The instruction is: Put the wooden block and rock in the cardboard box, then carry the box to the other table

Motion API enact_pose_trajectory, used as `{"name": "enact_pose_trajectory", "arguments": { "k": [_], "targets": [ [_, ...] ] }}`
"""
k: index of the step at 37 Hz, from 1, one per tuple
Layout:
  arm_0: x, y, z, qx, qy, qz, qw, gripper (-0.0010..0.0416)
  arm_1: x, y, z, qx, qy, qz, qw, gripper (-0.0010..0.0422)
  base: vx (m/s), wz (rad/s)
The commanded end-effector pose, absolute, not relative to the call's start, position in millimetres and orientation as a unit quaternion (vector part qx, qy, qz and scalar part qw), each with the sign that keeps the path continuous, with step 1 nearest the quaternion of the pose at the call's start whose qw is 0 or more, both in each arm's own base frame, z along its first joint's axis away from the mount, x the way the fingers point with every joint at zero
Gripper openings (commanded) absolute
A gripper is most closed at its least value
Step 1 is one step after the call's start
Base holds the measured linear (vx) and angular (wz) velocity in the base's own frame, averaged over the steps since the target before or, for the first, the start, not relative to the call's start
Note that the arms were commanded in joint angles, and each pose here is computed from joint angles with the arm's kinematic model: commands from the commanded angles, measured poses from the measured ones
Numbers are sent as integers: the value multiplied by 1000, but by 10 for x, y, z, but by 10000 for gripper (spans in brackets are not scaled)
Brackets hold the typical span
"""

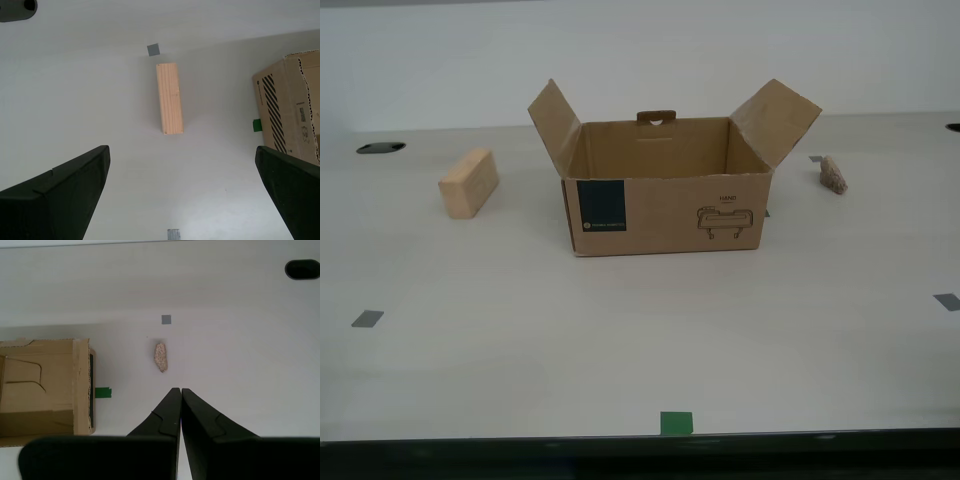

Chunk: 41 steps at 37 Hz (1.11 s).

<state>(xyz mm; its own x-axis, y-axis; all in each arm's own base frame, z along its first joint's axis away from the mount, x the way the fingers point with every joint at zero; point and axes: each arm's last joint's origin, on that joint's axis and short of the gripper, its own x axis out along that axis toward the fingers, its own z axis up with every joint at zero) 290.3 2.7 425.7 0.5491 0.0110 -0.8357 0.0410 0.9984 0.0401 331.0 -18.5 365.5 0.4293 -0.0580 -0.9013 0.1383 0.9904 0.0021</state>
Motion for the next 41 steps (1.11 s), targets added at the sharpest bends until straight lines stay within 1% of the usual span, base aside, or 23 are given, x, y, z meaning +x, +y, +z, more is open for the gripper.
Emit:
{"name": "enact_pose_trajectory", "arguments": {
  "k": [1,6,19,22,25,36,38,41],
  "targets": [
    [2905,27,4266,29,471,-9,882,3,3306,-188,3658,37,532,-59,844,398,0,0],
    [2935,27,4287,29,454,-8,890,3,3306,-188,3658,37,531,-59,844,398,0,0],
    [2940,27,4290,17,451,-2,892,3,3309,-189,3659,37,530,-59,845,398,0,0],
    [2931,27,4284,1,457,6,890,3,3311,-189,3660,37,529,-59,846,398,0,0],
    [2931,27,4284,-3,457,8,890,3,3312,-189,3661,37,528,-59,846,398,0,0],
    [2931,27,4278,-4,458,8,889,3,3313,-187,3661,37,528,-59,846,398,0,0],
    [2935,27,4264,-6,460,9,888,11,3313,-189,3661,37,528,-60,846,398,0,0],
    [2939,27,4244,-6,464,9,886,45,3314,-189,3662,37,528,-60,847,398,0,0]
  ]
}}
